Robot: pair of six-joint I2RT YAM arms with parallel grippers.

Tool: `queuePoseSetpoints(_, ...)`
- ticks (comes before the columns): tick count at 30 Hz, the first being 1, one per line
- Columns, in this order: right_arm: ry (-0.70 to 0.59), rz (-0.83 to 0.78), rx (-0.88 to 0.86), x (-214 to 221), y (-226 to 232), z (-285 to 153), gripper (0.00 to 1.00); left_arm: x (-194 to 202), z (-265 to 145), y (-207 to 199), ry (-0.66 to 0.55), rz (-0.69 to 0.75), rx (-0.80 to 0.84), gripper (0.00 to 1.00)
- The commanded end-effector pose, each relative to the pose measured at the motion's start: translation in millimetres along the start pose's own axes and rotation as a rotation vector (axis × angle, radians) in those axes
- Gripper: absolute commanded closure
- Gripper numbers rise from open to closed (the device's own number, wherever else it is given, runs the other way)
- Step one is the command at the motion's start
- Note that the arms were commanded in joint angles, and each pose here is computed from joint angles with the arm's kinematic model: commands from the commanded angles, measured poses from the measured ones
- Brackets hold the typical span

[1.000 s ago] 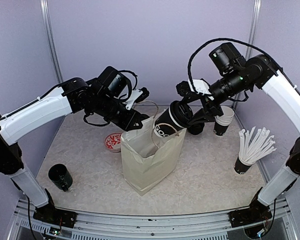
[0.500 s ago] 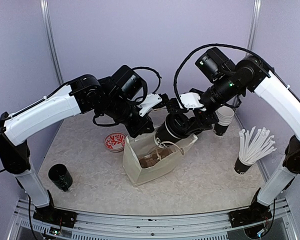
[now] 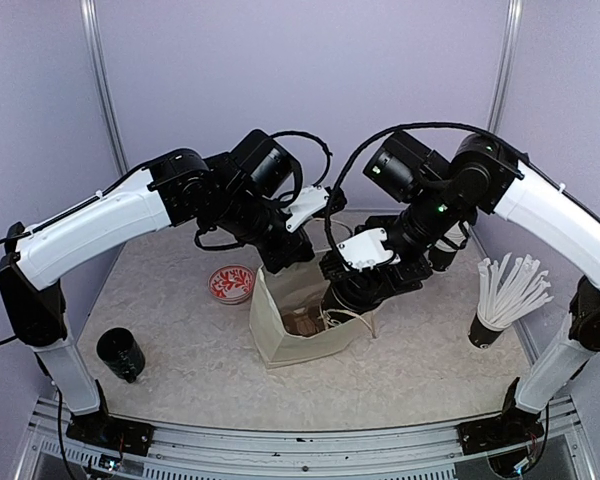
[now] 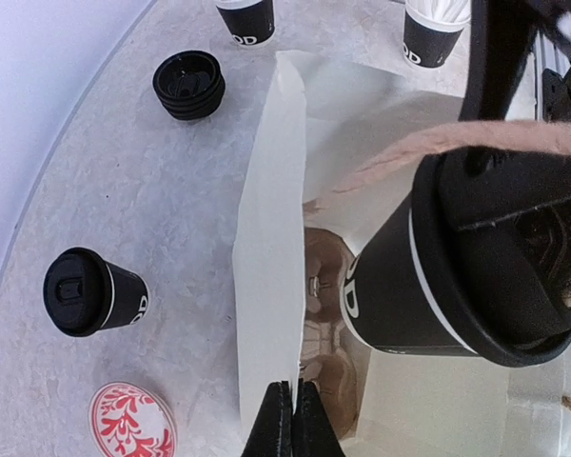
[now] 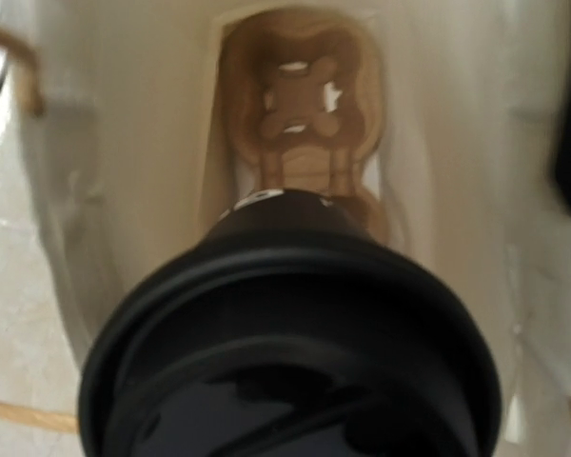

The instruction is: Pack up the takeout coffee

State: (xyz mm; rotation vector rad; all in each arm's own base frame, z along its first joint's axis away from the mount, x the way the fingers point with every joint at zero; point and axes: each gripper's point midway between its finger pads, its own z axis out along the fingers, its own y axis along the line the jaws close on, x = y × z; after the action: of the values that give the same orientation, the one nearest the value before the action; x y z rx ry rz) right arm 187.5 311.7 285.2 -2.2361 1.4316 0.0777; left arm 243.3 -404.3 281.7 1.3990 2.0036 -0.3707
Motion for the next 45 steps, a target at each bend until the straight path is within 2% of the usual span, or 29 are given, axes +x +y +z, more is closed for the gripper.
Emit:
queuePoseSetpoints(1,0.094,-0.013,0.018,9.0,15.6,1.5,0.40,-27.1,-16.5,8.5,-0.114,0.017,0.002,0.98)
queuePoseSetpoints(4,0.118,-0.022,0.014,8.4,23.5,5.1,0.40,-30.7,-17.0,6.0,-0.132,0.023,0.024,0.85)
queuePoseSetpoints(7,0.137,-0.018,0.016,7.3,26.5,8.0,0.40,-37.5,-24.3,6.9,-0.146,0.020,0.023,0.64)
queuePoseSetpoints(11,0.170,-0.025,0.026,7.2,27.1,12.4,0.40,-47.0,-45.9,-3.1,-0.158,0.026,0.044,0.47)
queuePoseSetpoints(14,0.189,-0.029,0.048,7.1,20.8,13.1,0.40,-52.4,-57.1,-17.1,-0.204,0.046,0.091,0.39)
queuePoseSetpoints(17,0.194,-0.032,0.059,4.5,14.9,13.8,0.39,-58.0,-68.3,-22.6,-0.254,0.066,0.121,0.37)
queuePoseSetpoints(20,0.207,-0.031,0.060,4.6,12.3,18.2,0.39,-68.2,-82.9,-6.1,-0.309,0.033,0.083,0.37)
queuePoseSetpoints(24,0.266,-0.031,0.085,13.1,6.2,23.5,0.41,-71.1,-102.6,45.1,-0.391,-0.079,-0.018,0.33)
queuePoseSetpoints(28,0.280,-0.030,0.111,14.6,0.5,25.6,0.41,-58.0,-99.6,93.6,-0.475,-0.186,-0.072,0.28)
queuePoseSetpoints(32,0.274,-0.007,0.131,13.8,-2.3,31.2,0.40,-34.2,-67.4,131.0,-0.480,-0.310,-0.062,0.28)
queuePoseSetpoints(34,0.253,0.017,0.117,12.0,2.4,34.6,0.40,-21.8,-34.8,136.2,-0.438,-0.351,-0.021,0.30)
queuePoseSetpoints(40,0.198,0.055,0.093,10.7,16.0,38.2,0.40,6.8,37.4,124.8,-0.324,-0.386,0.065,0.34)
queuePoseSetpoints(45,0.145,0.020,0.035,9.4,36.3,39.7,0.41,24.6,68.1,109.6,-0.295,-0.396,0.131,0.35)
